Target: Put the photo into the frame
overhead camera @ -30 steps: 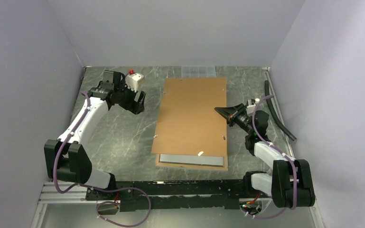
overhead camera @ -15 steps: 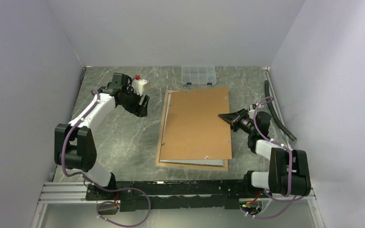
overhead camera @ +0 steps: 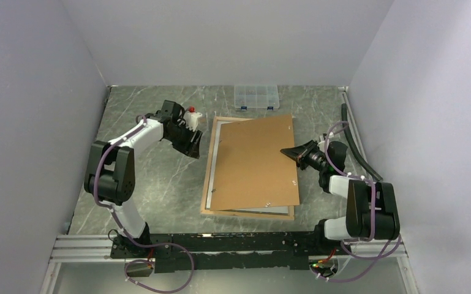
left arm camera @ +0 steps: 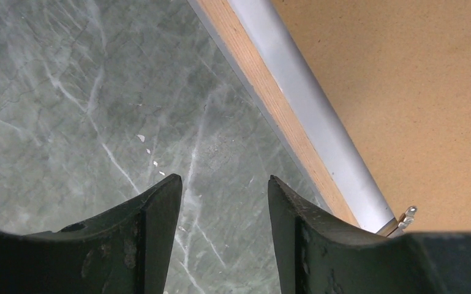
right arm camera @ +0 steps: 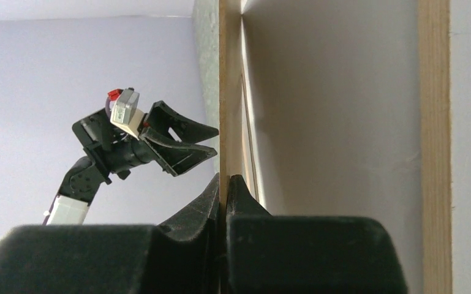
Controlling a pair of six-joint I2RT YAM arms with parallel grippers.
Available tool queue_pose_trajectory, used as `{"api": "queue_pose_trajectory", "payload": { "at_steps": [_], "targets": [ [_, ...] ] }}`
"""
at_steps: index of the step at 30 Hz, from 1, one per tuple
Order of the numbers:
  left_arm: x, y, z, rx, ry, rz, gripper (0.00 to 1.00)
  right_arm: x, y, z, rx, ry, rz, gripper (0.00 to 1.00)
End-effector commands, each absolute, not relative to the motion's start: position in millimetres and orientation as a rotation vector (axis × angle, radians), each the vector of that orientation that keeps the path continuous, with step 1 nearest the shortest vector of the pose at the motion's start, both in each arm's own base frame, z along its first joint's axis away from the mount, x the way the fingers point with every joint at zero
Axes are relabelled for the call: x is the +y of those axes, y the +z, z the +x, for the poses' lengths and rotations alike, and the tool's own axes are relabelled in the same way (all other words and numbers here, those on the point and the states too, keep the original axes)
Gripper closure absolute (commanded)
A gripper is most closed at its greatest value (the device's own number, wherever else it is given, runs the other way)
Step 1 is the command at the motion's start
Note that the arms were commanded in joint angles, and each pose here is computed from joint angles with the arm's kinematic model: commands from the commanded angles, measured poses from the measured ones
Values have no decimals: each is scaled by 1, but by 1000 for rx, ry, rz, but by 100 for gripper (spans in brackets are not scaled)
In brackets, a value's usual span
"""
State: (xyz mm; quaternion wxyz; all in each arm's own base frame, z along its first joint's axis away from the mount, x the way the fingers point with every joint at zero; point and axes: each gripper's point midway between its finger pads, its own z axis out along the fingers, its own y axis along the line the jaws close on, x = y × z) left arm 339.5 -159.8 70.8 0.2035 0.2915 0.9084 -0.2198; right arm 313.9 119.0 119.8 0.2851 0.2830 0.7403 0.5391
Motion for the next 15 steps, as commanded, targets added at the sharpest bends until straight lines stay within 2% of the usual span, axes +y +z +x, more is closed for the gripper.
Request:
{"api": "queue_pose_trajectory", "payload": {
  "at_steps": [1,15],
  "targets": [
    [-177,80,349,2481,-701,799,42,119,149,330,1873,1491,645,100],
    [-193,55,351,2530,-782,801,50,118,139,335,1877,1475,616,100]
  ]
}}
